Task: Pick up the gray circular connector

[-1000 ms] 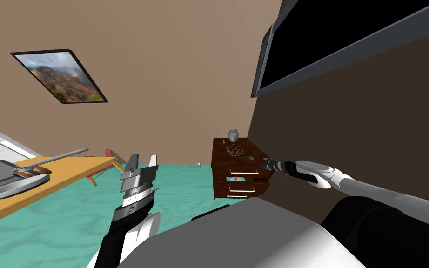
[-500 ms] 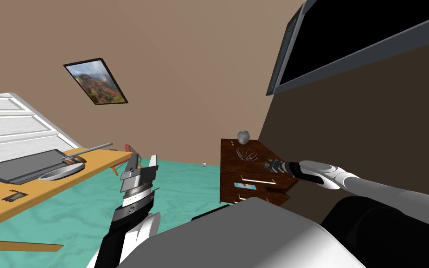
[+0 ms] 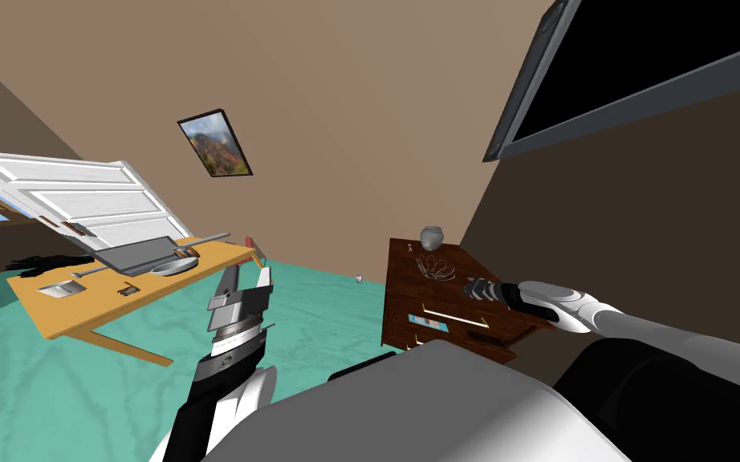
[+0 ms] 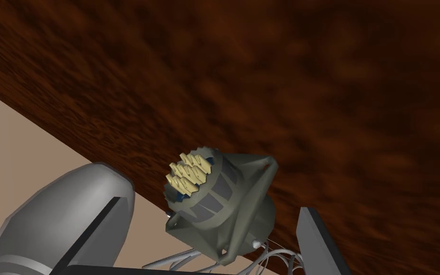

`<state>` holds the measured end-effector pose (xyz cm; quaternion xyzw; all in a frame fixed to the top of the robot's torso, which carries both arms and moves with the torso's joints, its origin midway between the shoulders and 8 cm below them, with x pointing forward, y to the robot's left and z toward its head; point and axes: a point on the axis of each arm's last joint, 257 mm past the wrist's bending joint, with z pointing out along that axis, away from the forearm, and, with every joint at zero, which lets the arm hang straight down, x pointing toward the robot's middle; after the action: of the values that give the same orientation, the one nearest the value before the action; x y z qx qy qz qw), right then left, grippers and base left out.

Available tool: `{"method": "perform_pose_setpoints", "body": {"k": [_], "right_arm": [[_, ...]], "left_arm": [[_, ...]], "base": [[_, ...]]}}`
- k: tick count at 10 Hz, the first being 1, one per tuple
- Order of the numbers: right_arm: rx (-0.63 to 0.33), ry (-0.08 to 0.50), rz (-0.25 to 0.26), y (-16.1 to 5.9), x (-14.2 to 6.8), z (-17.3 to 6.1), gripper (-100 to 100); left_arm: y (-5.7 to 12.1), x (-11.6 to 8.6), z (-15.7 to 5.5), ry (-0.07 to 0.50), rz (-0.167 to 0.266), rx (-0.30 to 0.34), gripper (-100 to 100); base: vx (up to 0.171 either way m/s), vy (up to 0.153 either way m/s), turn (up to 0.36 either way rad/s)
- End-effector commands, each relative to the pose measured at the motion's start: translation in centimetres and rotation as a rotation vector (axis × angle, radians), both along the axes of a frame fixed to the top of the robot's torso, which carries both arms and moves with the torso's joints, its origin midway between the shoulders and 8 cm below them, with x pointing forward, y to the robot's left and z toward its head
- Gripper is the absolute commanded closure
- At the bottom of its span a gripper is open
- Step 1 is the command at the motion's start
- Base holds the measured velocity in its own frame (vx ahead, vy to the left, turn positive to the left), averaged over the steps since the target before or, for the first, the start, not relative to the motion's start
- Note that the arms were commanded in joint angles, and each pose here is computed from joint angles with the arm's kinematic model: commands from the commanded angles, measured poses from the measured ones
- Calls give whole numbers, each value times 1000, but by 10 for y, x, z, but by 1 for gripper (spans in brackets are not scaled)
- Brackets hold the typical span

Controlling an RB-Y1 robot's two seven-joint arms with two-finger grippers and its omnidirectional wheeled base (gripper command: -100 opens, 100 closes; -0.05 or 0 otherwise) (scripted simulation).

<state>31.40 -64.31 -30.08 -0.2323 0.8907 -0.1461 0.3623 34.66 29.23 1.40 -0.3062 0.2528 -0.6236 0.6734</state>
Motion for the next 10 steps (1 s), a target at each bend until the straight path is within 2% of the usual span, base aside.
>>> {"method": "perform_pose_setpoints", "body": {"k": [1,2,6,7,8,10], "right_arm": [[0,0,0,0,0,0,-100],[-1,-1,-4,-1,0,0,100],[2,-1,-5,-1,0,-1,100],[2,-1,-6,-1,0,-1,0],[-2,0,20,5,2,3,100],[-4,1,72,17,8,10,100]], "left_arm": [[0,0,0,0,0,0,0],[0,0,0,0,0,0,0],[0,0,0,0,0,0,0],[0,0,0,0,0,0,0],[0,0,0,0,0,0,0],[0,0,0,1,0,0,0]], "base": [[-49,-11,49],[-10,-1,-10],[0,0,0],[0,0,0],[42,2,-264],[106,22,-316]]}}
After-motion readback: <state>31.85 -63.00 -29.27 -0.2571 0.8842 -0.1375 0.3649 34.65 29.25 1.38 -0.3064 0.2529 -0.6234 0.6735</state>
